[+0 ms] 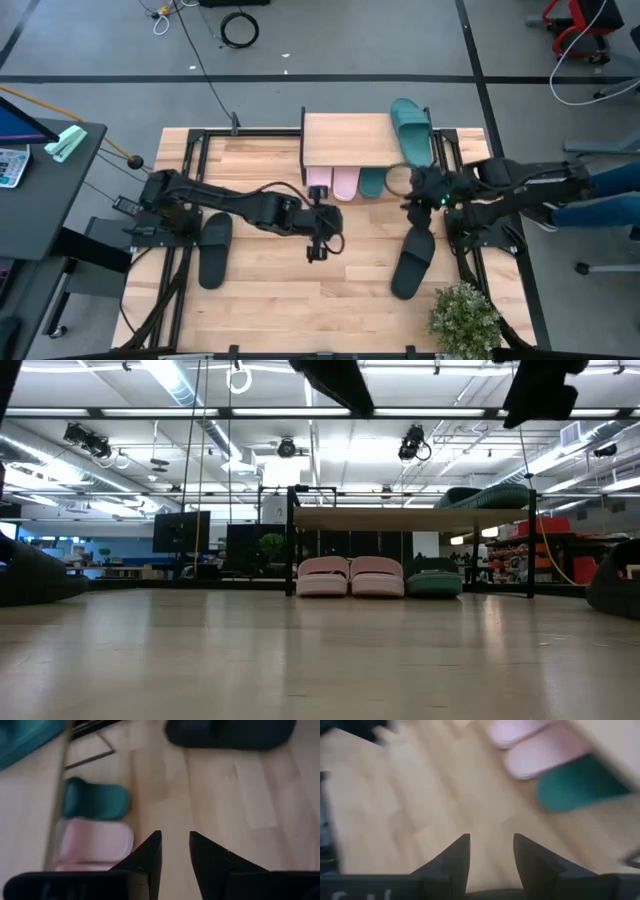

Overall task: Pick and place slides into the shelf
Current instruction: Remove the left dark green slide from under the shelf

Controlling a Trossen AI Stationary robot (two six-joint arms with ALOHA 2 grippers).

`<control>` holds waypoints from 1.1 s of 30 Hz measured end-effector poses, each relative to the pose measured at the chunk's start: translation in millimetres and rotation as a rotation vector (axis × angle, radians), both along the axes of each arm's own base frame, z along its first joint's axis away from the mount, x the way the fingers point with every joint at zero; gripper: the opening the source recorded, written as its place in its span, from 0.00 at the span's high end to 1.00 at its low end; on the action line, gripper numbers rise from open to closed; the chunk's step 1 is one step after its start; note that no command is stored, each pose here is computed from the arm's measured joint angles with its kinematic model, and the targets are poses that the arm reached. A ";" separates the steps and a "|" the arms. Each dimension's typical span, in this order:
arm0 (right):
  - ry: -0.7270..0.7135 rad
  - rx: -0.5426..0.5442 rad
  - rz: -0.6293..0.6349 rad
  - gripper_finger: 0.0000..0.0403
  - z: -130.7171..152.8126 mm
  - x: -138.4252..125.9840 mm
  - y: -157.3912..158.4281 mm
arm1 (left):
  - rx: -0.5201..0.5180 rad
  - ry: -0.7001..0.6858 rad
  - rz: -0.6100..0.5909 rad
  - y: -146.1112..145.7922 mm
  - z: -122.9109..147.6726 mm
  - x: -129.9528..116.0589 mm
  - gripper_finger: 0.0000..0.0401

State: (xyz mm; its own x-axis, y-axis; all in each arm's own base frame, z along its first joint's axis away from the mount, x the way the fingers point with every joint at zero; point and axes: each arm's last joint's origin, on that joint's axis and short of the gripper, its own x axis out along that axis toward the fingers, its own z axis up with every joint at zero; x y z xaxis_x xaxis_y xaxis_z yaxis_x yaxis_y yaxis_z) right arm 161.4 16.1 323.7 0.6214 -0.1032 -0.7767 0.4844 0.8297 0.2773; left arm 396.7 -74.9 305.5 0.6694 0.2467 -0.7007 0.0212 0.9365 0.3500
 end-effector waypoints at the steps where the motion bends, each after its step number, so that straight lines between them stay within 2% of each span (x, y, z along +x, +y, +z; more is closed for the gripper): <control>1: -0.011 0.018 0.019 0.61 -0.5 3.3 6.8 | 0.021 0.018 -0.024 -0.2 -7.4 5.1 0.74; 4: -0.046 0.047 0.073 0.61 -2.1 12.6 28.1 | 0.081 0.056 -0.082 -0.8 -31.8 21.8 0.75; 7: -0.067 0.000 0.101 0.61 -6.8 21.5 48.0 | 0.113 0.072 -0.103 0.8 -57.3 38.5 0.76; 11: -0.051 -0.039 0.078 0.62 -17.0 27.0 69.5 | 0.143 0.033 -0.109 3.8 -84.8 59.6 0.76; 15: -0.041 -0.073 0.069 0.62 -25.2 28.6 85.8 | 0.246 0.018 -0.154 7.5 -107.8 75.6 0.74; 18: -0.045 -0.116 0.075 0.62 -28.1 28.2 92.2 | 0.314 0.009 -0.157 15.2 -123.7 85.7 0.68; 24: -0.050 -0.130 0.079 0.62 -28.5 26.6 95.2 | 0.332 0.017 -0.101 40.1 -146.2 95.7 0.50; 29: -0.050 -0.132 0.078 0.62 -28.5 26.7 95.0 | 0.328 -0.003 -0.052 62.0 -145.4 98.8 0.36; 33: -0.050 -0.136 0.083 0.62 -28.5 26.7 95.0 | 0.303 -0.039 -0.029 80.6 -142.9 101.5 0.30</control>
State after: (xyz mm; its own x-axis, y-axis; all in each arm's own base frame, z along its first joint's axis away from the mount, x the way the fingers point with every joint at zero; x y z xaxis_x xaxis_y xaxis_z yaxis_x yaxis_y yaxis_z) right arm 188.1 111.1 295.2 0.6693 -0.1518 -0.7273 0.4014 0.8977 0.1820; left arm 498.2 5.7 162.6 0.7044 0.4205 -0.5719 0.0278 0.7887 0.6141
